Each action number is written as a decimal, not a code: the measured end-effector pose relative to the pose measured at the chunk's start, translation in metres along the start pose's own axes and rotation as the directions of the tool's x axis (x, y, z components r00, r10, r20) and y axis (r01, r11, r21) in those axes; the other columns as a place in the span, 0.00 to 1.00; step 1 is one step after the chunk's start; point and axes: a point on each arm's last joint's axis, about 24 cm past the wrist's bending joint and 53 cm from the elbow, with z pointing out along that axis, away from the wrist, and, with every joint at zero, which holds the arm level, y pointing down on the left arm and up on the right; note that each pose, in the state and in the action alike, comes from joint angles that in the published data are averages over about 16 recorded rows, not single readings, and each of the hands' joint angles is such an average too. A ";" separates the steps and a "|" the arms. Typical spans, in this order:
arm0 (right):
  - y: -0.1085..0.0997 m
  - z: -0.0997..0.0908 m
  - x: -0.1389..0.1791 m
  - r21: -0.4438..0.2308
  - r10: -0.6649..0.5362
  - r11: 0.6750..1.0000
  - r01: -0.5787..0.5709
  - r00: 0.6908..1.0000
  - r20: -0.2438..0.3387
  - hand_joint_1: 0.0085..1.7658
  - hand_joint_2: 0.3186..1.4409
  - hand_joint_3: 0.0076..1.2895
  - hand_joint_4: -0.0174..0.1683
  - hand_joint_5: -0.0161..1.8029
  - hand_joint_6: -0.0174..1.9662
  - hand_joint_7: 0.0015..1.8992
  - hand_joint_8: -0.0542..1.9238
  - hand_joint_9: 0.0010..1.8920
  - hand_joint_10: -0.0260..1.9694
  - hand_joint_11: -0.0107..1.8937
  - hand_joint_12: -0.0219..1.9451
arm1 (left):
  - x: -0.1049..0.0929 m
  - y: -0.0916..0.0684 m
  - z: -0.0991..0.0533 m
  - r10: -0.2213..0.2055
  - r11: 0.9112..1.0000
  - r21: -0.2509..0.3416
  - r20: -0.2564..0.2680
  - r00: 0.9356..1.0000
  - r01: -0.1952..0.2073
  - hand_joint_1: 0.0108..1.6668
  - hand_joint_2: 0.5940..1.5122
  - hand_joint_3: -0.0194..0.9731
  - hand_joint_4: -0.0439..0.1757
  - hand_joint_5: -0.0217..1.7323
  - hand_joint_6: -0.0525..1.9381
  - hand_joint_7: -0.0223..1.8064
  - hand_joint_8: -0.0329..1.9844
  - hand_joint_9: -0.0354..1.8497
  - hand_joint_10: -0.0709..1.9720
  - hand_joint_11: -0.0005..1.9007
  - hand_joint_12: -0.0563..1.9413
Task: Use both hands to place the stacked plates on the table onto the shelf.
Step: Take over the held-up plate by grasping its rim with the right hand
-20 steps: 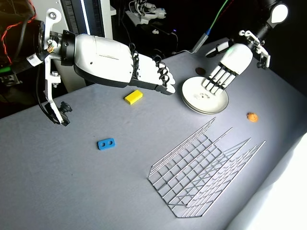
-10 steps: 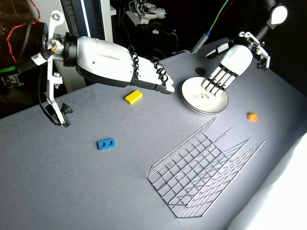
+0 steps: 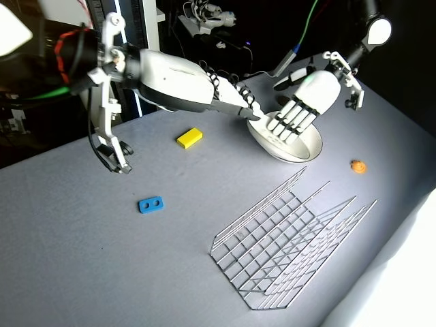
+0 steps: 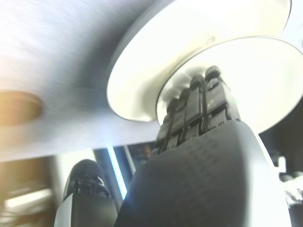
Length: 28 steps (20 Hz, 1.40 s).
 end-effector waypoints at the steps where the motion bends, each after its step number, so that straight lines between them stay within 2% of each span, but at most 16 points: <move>1: 0.000 0.006 0.002 -0.002 -0.009 1.000 0.009 1.000 -0.004 0.33 0.63 0.01 0.12 0.04 0.02 0.04 0.03 0.04 0.02 0.02 0.18 | -0.001 -0.002 0.003 -0.003 1.000 0.004 0.004 1.000 0.003 0.00 0.46 0.04 0.17 0.01 0.02 0.01 0.00 0.02 0.04 0.01 0.02; 8: -0.001 0.046 0.011 -0.016 -0.054 0.998 0.054 0.998 -0.025 0.42 0.65 0.01 0.11 0.14 0.02 0.15 0.03 0.16 0.02 0.04 0.40 | -0.007 -0.009 0.011 -0.015 1.000 0.010 0.016 1.000 0.015 0.00 0.46 0.04 0.16 0.01 0.01 0.00 0.00 0.03 0.04 0.01 0.02; 13: 0.001 0.064 0.009 -0.030 -0.086 0.996 0.086 0.996 -0.018 0.53 0.65 0.01 0.11 0.24 0.02 0.25 0.03 0.26 0.03 0.08 0.55 | -0.007 -0.010 0.011 -0.014 1.000 0.009 0.016 1.000 0.014 0.00 0.46 0.04 0.16 0.01 0.01 0.00 0.00 0.03 0.04 0.01 0.02; 19: 0.005 0.075 -0.005 -0.043 -0.108 0.993 0.108 0.994 0.012 0.60 0.64 0.01 0.12 0.34 0.02 0.35 0.03 0.37 0.03 0.15 0.58 | -0.008 -0.010 0.011 -0.013 1.000 0.010 0.015 1.000 0.013 0.00 0.46 0.04 0.17 0.01 0.01 0.01 0.00 0.03 0.04 0.01 0.02; 25: 0.008 0.079 -0.018 -0.046 -0.120 0.992 0.121 0.992 0.036 0.63 0.63 0.01 0.14 0.36 0.02 0.37 0.04 0.39 0.03 0.17 0.58 | -0.008 -0.010 0.011 -0.013 1.000 0.011 0.015 1.000 0.013 0.00 0.46 0.04 0.16 0.01 0.01 0.00 0.00 0.02 0.04 0.01 0.02; 28: 0.011 0.081 -0.020 -0.051 -0.130 0.990 0.132 0.991 0.042 0.61 0.63 0.01 0.13 0.34 0.02 0.35 0.04 0.37 0.02 0.15 0.57 | -0.008 -0.010 0.011 -0.014 1.000 0.010 0.015 1.000 0.014 0.00 0.46 0.04 0.17 0.01 0.01 0.00 0.00 0.02 0.04 0.01 0.02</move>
